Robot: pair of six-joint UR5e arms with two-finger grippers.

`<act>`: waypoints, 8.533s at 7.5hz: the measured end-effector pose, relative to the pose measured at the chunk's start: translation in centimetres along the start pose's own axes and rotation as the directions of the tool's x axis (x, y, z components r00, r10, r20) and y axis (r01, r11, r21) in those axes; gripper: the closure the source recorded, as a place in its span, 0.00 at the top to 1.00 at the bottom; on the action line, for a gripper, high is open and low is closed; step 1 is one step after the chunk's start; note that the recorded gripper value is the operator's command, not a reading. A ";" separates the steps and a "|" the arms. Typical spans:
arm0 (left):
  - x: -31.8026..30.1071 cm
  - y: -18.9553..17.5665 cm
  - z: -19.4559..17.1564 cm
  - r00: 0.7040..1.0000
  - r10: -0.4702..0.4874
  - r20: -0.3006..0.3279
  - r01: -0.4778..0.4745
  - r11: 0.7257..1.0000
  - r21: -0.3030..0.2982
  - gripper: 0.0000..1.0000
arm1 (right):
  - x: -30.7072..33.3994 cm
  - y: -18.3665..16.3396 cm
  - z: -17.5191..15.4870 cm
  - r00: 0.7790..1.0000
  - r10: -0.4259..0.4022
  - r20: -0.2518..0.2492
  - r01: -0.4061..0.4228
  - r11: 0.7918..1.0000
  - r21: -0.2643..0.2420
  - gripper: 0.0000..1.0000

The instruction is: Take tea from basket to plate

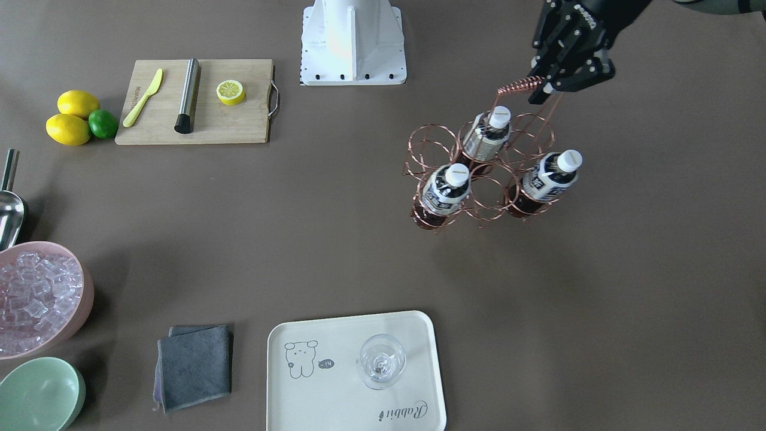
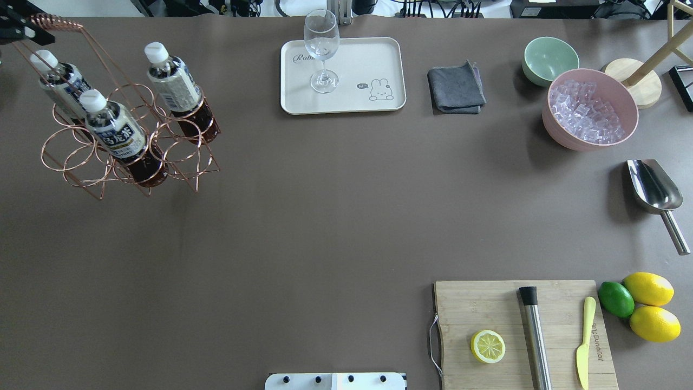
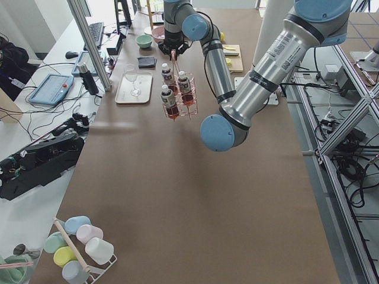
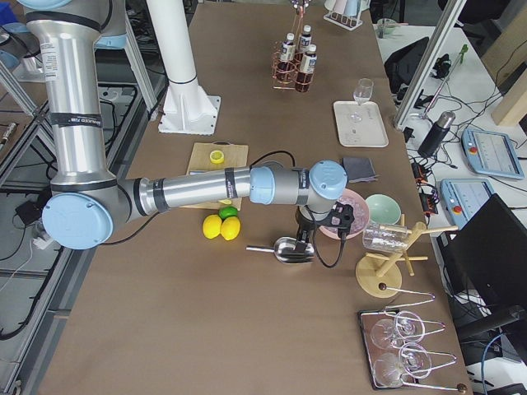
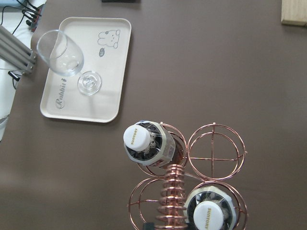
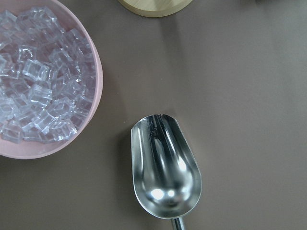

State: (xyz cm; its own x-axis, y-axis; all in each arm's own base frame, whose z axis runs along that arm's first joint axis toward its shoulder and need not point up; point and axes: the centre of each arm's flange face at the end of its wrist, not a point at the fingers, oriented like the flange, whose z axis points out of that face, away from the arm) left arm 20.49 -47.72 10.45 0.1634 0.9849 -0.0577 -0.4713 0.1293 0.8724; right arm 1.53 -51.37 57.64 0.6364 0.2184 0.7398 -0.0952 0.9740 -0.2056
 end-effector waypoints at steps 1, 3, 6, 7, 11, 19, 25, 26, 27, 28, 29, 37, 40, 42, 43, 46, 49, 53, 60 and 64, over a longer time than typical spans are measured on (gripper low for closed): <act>2.4 -3.4 2.1 1.000 0.011 -0.025 -0.010 1.000 0.004 0.00 | -1.8 0.3 0.3 0.999 0.034 0.007 -0.034 0.999 -0.008 1.00; 6.3 -9.1 5.1 0.997 0.016 -0.071 -0.014 1.000 0.027 0.00 | -5.2 0.9 1.6 0.994 0.105 0.002 -0.105 0.994 -0.032 1.00; 9.2 -13.4 8.9 0.994 0.034 -0.108 -0.028 0.998 0.058 0.00 | -12.9 0.7 5.0 0.974 0.222 -0.043 -0.225 0.971 -0.076 1.00; 9.8 -13.8 9.7 0.993 0.043 -0.114 -0.036 0.997 0.062 0.00 | -15.0 0.6 5.5 0.966 0.254 -0.050 -0.258 0.963 -0.081 1.00; 11.7 -15.7 13.7 0.988 0.059 -0.143 -0.048 0.996 0.077 0.00 | -22.6 0.7 7.2 0.943 0.327 -0.061 -0.332 0.938 -0.104 1.00; 12.7 -14.8 12.5 0.990 0.073 -0.121 -0.059 0.991 0.123 0.00 | -43.3 5.6 6.6 0.905 0.425 0.013 -0.401 0.864 -0.306 0.98; 13.0 -15.0 12.5 0.990 0.074 -0.123 -0.058 0.990 0.125 0.00 | -57.8 11.4 7.7 0.923 0.384 -0.006 -0.352 0.839 -0.415 0.85; 13.0 -15.0 12.5 0.990 0.069 -0.124 -0.054 0.991 0.124 0.00 | -58.0 11.8 8.2 0.925 0.380 -0.011 -0.350 0.840 -0.416 0.74; 13.0 -15.0 12.5 0.990 0.067 -0.125 -0.051 0.991 0.124 0.00 | -58.1 12.1 8.6 0.927 0.376 -0.016 -0.348 0.840 -0.416 0.58; 13.0 -15.0 12.5 0.990 0.065 -0.125 -0.050 0.991 0.125 0.00 | -58.3 12.5 9.0 0.929 0.371 -0.021 -0.345 0.841 -0.417 0.29; 13.0 -15.0 12.5 0.990 0.064 -0.126 -0.048 0.991 0.125 0.00 | -58.5 12.8 9.3 0.931 0.365 -0.024 -0.342 0.843 -0.415 0.00; 13.0 -14.9 12.4 0.990 0.056 -0.128 -0.040 0.991 0.124 0.00 | -56.5 10.8 2.2 0.905 0.423 0.036 -0.365 0.819 -0.443 0.00; 12.9 -14.8 12.9 0.990 0.052 -0.130 -0.037 0.993 0.116 0.00 | -53.5 8.5 -8.2 0.844 0.525 0.111 -0.422 0.777 -0.468 0.00; 13.0 -14.8 12.9 0.990 0.053 -0.132 -0.038 0.992 0.118 0.00 | -52.3 5.6 -11.4 0.817 0.558 0.146 -0.447 0.773 -0.450 0.00; 13.0 -14.9 12.9 0.990 0.054 -0.132 -0.038 0.992 0.118 0.00 | -52.2 2.5 -11.4 0.820 0.551 0.158 -0.446 0.787 -0.426 0.00; 13.0 -14.9 12.9 0.990 0.054 -0.130 -0.038 0.992 0.118 0.00 | -51.2 -10.7 -8.1 0.827 0.540 0.158 -0.452 0.805 -0.384 0.00; 13.1 -14.9 12.7 0.990 0.056 -0.129 -0.040 0.992 0.122 0.00 | -50.7 -17.2 -3.5 0.836 0.529 0.144 -0.454 0.815 -0.360 0.00; 12.9 -14.6 10.4 0.993 0.051 -0.106 -0.035 0.988 0.151 0.00 | -55.5 -17.7 1.0 0.917 0.361 0.169 -0.326 0.923 -0.203 0.00; 6.6 -5.7 3.5 0.997 -0.080 0.004 0.079 0.989 0.126 0.00 | -62.1 -14.7 3.6 0.963 0.217 0.160 -0.207 0.975 -0.079 0.34; -0.4 3.8 -1.5 0.985 -0.148 0.086 0.141 0.986 0.087 0.00 | -63.6 -13.7 4.4 0.968 0.200 0.152 -0.191 0.979 -0.076 0.99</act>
State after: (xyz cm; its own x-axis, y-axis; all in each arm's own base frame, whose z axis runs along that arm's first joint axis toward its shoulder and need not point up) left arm 17.31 -47.48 13.07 0.3055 0.9412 -0.1443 -0.3667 0.2562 0.8944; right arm -41.01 -78.31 16.20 0.4802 0.4157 0.7724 -0.1562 0.9070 -0.3910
